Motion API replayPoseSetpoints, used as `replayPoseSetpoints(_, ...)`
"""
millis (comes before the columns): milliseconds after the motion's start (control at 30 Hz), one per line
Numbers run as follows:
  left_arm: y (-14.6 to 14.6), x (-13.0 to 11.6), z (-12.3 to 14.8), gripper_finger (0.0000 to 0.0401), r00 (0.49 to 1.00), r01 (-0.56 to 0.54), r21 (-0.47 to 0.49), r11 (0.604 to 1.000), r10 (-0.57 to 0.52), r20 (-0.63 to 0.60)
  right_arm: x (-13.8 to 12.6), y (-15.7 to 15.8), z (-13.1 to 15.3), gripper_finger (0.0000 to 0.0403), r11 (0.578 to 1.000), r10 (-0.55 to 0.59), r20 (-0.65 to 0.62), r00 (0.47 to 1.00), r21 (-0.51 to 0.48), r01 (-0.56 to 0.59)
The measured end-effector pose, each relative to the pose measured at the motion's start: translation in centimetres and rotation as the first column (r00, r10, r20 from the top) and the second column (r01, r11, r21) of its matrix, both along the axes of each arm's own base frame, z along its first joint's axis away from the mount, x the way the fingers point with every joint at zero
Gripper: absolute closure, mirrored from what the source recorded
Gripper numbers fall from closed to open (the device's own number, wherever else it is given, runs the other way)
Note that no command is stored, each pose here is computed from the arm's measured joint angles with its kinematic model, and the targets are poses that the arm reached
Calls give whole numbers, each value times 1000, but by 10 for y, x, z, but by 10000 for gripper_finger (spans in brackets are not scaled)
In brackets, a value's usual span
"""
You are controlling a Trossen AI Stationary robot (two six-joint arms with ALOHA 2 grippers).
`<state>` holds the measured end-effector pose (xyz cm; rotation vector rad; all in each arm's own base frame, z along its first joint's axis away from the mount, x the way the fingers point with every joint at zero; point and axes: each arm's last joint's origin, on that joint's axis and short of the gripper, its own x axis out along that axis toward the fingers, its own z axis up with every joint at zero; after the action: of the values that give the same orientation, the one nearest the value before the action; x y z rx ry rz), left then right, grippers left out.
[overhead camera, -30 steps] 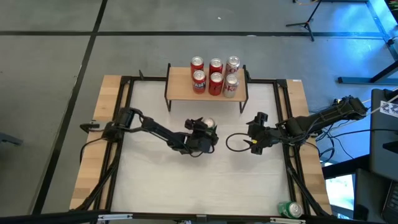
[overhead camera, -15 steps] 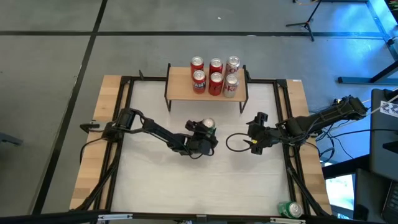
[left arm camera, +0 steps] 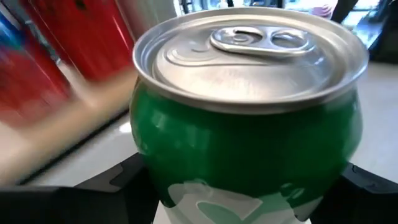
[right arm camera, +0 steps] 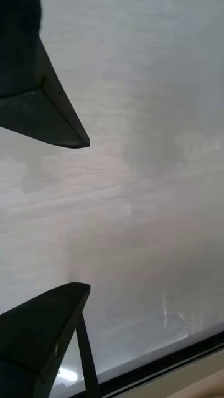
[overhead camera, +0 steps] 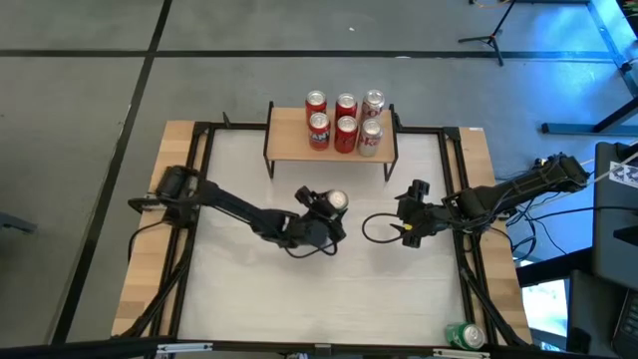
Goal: Place canned beverage on shelf
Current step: Put the top green soda can on the shelf
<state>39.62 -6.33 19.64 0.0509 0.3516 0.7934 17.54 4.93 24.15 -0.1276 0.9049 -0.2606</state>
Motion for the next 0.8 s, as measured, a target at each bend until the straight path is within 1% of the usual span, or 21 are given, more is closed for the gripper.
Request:
replayPoseSetpoints(100, 3, -14, 36, 115, 1000, 29, 16, 999, -29, 6, 0, 0, 0, 36, 1000, -2, 1, 1000, 2, 2)
replayPoseSetpoints(200, 9, -32, 66, 115, 998, 53, 45, 998, -52, -24, 0, 0, 0, 36, 1000, -4, 1, 1000, 2, 4)
replayPoseSetpoints(300, 19, -53, 97, 115, 996, 79, 60, 995, -76, -42, 0, 0, 0, 36, 1000, -8, 3, 1000, 6, 8)
replayPoseSetpoints(400, 32, -78, 123, 115, 996, 69, 74, 995, -65, -59, 0, 0, 0, 36, 999, -39, 14, 999, 31, 38)
replayPoseSetpoints(567, 65, -114, 151, 115, 992, 60, 74, 995, -51, -113, 0, 0, 0, 36, 996, -75, 25, 997, 59, 73)
replayPoseSetpoints(633, 82, -125, 158, 115, 987, 79, 70, 994, -68, -147, 0, 0, 0, 36, 994, -84, 28, 996, 67, 82)
replayPoseSetpoints(667, 91, -130, 160, 115, 980, 116, 67, 991, -103, -173, 0, 0, 0, 36, 994, -87, 29, 996, 68, 85)
replayPoseSetpoints(733, 106, -136, 161, 115, 952, 228, 61, 972, -209, -224, 0, 0, 0, 36, 993, -92, 30, 995, 72, 89)
replayPoseSetpoints(800, 122, -138, 159, 115, 934, 296, 57, 953, -276, -227, 0, 0, 0, 36, 992, -101, 32, 994, 79, 98)
